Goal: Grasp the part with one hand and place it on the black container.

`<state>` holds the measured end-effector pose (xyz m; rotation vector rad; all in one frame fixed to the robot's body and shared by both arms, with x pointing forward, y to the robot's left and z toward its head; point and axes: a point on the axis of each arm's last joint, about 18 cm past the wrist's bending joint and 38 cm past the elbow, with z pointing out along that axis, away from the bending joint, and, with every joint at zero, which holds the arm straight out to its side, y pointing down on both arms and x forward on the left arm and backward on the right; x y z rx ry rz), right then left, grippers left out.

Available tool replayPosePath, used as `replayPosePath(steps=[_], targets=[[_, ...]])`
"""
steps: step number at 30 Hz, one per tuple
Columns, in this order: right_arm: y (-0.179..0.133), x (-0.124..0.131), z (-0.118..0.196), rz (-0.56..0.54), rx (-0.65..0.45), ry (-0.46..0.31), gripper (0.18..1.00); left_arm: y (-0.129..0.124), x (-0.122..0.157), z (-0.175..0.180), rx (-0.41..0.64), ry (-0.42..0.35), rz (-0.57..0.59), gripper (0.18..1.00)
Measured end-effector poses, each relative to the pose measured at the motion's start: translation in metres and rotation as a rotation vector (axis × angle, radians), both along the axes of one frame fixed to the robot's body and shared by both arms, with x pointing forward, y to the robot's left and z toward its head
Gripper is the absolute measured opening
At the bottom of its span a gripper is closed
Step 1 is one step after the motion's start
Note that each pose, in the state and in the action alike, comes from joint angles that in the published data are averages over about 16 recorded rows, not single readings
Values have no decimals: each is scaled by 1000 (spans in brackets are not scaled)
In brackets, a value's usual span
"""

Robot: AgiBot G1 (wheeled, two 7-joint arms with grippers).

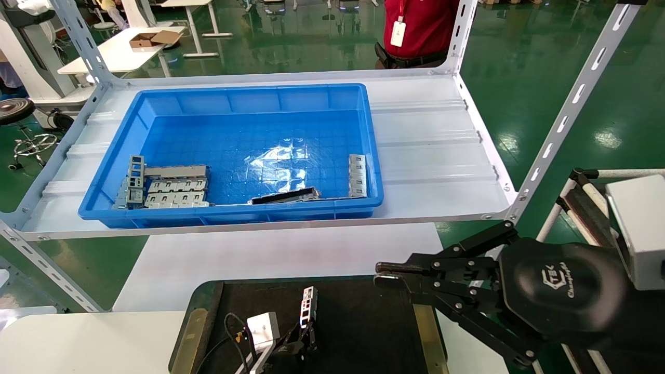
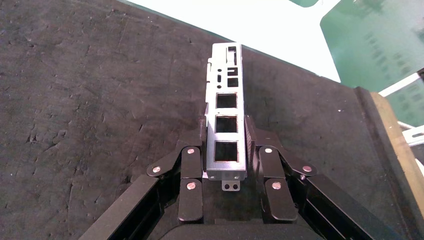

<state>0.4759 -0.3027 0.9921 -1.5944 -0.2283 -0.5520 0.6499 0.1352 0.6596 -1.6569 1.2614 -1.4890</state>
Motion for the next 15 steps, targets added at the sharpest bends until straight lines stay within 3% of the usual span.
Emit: replayPosePath(steps=[7, 15], targets=[[0, 0, 0, 0, 0, 0, 233, -4, 0, 4, 18, 57, 10, 357], [0, 0, 0, 0, 0, 0, 335, -7, 0, 15, 24, 99, 7, 436]])
